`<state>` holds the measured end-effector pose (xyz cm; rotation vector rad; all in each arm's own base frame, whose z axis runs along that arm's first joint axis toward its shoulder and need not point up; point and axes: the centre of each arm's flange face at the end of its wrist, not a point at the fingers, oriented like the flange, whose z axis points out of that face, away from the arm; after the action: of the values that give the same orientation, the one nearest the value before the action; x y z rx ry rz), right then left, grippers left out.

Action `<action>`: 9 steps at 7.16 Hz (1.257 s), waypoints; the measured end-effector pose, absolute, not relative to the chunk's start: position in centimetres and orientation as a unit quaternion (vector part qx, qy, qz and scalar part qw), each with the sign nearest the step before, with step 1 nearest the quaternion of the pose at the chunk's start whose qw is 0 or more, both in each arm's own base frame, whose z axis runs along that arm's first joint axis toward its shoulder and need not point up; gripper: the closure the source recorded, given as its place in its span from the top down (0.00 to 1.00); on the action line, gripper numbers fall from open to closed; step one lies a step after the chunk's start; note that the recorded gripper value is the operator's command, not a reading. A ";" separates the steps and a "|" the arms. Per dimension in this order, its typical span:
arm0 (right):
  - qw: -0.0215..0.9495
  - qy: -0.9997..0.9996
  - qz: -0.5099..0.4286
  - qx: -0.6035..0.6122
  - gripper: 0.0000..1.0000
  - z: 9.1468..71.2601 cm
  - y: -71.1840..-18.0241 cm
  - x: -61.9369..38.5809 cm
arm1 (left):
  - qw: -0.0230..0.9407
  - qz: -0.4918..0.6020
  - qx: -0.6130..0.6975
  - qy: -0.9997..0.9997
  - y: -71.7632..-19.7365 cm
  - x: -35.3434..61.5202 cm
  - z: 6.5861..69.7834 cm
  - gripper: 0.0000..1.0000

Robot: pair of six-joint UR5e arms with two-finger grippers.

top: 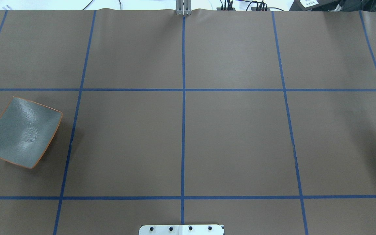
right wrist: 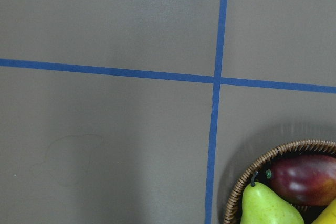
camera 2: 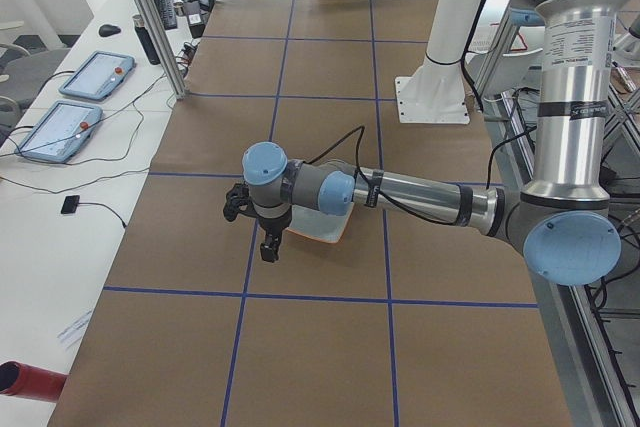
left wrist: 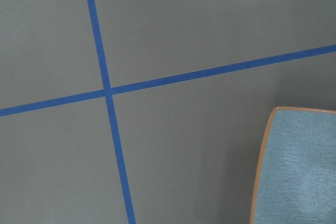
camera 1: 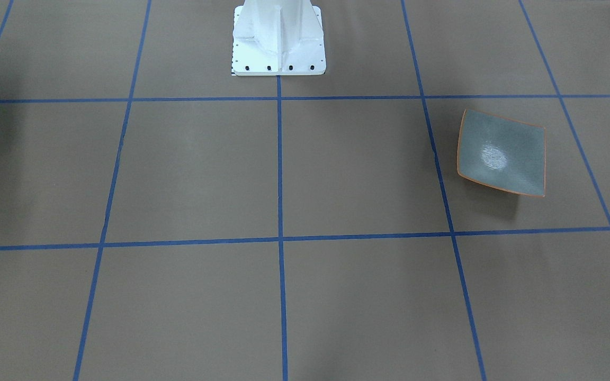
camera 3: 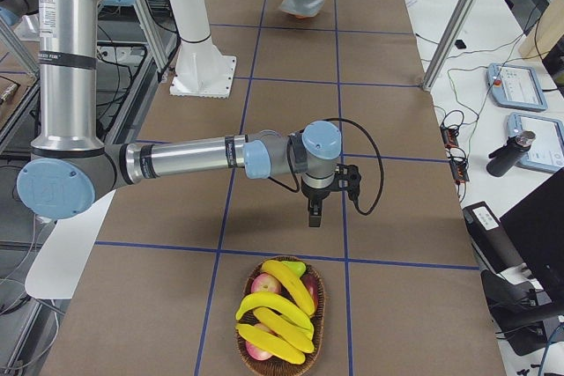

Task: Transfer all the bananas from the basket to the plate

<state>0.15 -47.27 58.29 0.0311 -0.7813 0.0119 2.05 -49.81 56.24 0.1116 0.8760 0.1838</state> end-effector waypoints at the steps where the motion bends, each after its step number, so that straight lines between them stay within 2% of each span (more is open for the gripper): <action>1: 0.923 -0.384 0.004 0.016 1.00 58.3 -47.3 0.0 | 0.895 0.090 0.053 0.434 -49.8 2.2 56.0 1.00; 9: 0.914 -0.396 -0.022 0.083 1.00 66.5 -42.4 0.5 | 0.891 0.094 0.059 0.441 -49.6 2.2 55.6 0.99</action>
<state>0.50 -42.45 66.48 0.1716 -0.8145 -0.0459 2.24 -49.64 55.63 0.1229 0.9155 0.1947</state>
